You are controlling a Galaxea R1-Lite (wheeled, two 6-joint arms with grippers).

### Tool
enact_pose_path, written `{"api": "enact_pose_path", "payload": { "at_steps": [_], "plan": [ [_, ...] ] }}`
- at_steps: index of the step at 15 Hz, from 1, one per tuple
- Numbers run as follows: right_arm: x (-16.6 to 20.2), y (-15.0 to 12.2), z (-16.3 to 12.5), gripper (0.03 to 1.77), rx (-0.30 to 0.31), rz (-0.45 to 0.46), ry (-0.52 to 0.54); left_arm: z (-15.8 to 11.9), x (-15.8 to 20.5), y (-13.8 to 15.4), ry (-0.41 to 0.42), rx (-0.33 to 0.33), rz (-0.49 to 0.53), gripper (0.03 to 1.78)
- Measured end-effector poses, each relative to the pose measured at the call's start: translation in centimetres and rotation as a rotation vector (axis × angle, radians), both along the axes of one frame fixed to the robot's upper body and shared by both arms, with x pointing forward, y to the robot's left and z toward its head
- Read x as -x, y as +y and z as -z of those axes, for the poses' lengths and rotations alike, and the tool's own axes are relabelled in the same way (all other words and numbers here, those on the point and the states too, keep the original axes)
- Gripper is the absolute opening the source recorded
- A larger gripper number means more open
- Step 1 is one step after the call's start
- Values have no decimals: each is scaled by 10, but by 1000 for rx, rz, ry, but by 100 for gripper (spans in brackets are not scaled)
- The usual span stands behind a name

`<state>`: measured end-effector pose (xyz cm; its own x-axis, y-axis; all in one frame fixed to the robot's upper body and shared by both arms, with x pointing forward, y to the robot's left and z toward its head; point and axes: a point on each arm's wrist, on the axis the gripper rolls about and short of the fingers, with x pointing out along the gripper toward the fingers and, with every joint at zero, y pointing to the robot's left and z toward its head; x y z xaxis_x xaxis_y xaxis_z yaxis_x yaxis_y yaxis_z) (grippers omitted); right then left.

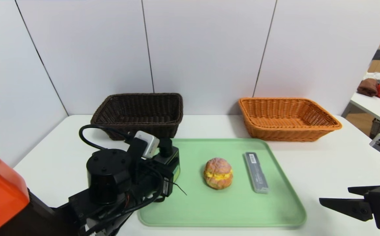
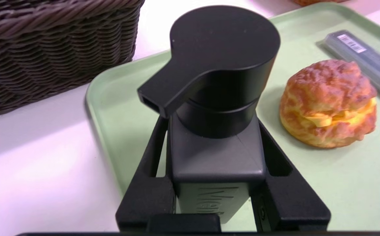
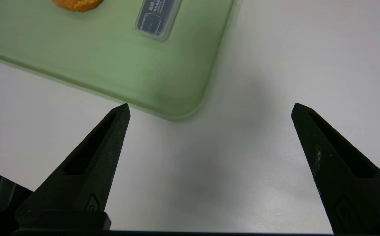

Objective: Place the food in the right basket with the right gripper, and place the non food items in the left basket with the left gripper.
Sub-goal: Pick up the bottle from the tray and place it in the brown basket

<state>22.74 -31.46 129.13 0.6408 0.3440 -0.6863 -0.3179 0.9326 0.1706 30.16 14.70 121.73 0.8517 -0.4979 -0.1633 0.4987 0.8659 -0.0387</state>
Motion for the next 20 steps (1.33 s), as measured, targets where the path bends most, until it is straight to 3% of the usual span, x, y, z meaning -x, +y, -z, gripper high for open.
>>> {"api": "enact_pose_path", "payload": {
  "at_steps": [7, 13, 17, 20],
  "plan": [
    [1, 0, 1, 170, 0, 0, 0, -35, 12, 9, -127, -12, 15, 61],
    [1, 0, 1, 170, -1, -1, 2, -98, -20, 30, -161, -11, -112, 61],
    [1, 0, 2, 170, -1, -1, 5, -139, -50, 47, -149, -25, -205, 61],
    [2, 0, 4, 170, 0, -1, 11, -145, -79, 58, -75, -75, -263, 61]
  ]
}}
